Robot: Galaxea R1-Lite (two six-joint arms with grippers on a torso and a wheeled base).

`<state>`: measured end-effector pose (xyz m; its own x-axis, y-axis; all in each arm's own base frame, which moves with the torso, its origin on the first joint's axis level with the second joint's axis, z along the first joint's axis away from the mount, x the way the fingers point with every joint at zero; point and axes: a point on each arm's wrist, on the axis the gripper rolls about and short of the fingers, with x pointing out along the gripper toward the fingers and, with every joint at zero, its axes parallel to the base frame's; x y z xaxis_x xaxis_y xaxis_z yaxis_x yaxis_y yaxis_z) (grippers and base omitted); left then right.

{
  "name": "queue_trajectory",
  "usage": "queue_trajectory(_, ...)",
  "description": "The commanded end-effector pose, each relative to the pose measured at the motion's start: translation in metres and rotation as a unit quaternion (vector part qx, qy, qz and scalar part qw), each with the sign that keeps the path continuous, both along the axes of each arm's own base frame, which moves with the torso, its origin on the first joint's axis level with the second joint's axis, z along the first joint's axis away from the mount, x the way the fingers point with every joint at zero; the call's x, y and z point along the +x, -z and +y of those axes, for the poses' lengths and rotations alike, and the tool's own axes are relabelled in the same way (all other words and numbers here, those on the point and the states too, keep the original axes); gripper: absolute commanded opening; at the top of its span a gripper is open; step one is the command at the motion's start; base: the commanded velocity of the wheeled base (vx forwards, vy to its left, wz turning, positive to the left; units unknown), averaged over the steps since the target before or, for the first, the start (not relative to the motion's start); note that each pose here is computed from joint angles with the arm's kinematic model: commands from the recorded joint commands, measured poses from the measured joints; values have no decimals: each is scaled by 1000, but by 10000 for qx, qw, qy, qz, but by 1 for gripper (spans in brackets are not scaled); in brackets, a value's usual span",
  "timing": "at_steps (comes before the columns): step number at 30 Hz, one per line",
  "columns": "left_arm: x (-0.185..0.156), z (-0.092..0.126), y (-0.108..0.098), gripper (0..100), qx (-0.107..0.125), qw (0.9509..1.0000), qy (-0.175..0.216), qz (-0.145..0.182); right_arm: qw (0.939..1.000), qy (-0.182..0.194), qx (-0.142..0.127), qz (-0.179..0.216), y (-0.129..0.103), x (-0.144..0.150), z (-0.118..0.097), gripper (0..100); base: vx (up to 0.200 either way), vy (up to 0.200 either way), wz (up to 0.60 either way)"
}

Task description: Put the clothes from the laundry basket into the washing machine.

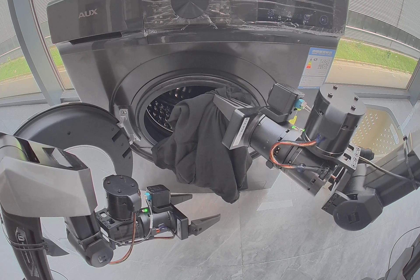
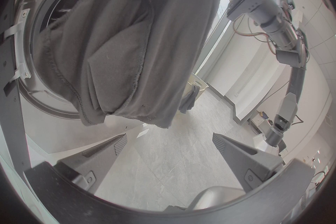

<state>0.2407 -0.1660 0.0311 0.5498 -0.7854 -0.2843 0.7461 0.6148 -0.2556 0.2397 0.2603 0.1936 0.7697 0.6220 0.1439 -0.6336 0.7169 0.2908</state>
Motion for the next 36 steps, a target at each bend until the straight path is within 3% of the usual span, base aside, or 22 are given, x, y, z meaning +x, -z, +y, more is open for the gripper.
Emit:
queue_trajectory(1,13,-6,13,100,47,9999,-145,34,10000,-44,0,-7,0,-3,2,0,0,0,0)
queue_trajectory(13,33,-14,15,100,-96,9981,-607,-92,9999,-66,80,-88,-2,-4,2,0,0,0,0)
queue_trajectory(21,48,-23,4,100,-366,9953,-817,-364,9999,-97,75,-83,-1,-6,4,0,0,0,0)
queue_trajectory(36,38,-21,-24,100,-577,9935,-770,-612,9999,-66,98,-103,2,-5,2,0,0,0,0)
